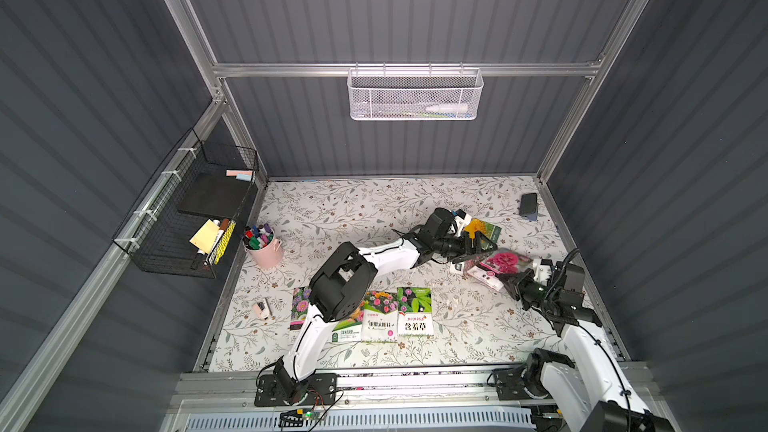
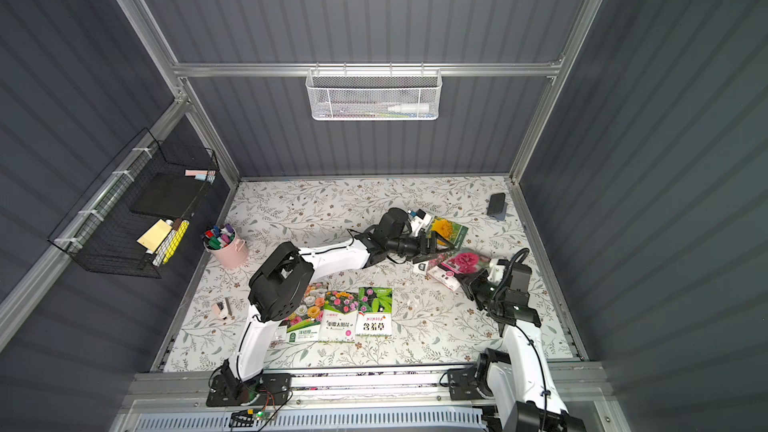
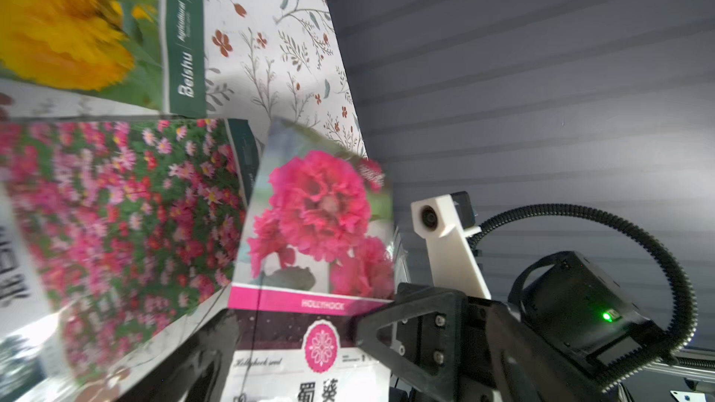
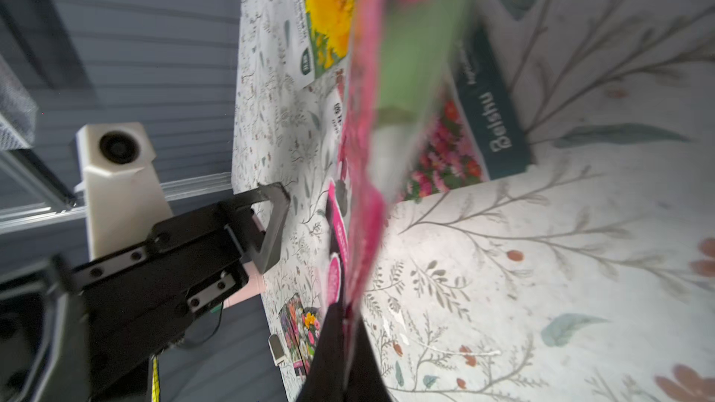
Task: Arrange the seed packets in a row
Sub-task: Pick up the seed packet from the center of the board.
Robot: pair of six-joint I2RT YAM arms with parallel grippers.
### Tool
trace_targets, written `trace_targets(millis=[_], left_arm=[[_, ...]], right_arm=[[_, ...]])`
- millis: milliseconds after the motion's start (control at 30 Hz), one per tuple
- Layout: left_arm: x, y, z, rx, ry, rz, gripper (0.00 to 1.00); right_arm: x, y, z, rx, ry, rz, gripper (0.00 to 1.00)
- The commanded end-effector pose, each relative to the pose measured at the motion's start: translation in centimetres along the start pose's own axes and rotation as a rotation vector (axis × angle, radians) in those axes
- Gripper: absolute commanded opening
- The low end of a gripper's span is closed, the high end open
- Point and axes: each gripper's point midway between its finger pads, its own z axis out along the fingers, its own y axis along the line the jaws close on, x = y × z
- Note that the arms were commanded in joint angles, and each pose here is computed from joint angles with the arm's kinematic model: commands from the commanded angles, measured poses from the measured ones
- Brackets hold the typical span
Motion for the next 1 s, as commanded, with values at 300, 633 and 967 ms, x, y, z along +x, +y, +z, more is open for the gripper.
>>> trace_targets(millis=[300,633,967], left_arm=[[3.7,-2.1,-3.3,0.045,0.093,-0.01,1.0],[2.9,-6.1,-5.5,0.124,0.067,0.032,1.0],[1.6,-7.3,-5.3,0.22,0.027,-0.039,0.99]], right_arm=[[0.2,6.2,-1.0,-0.281,0.049,-0.071,0.0],[0.9,9.6,-0.9,-0.346,0.118,-0.145,0.0],[1.7,11.5,-1.1,-0.394,0.131,-0.184,0.0]])
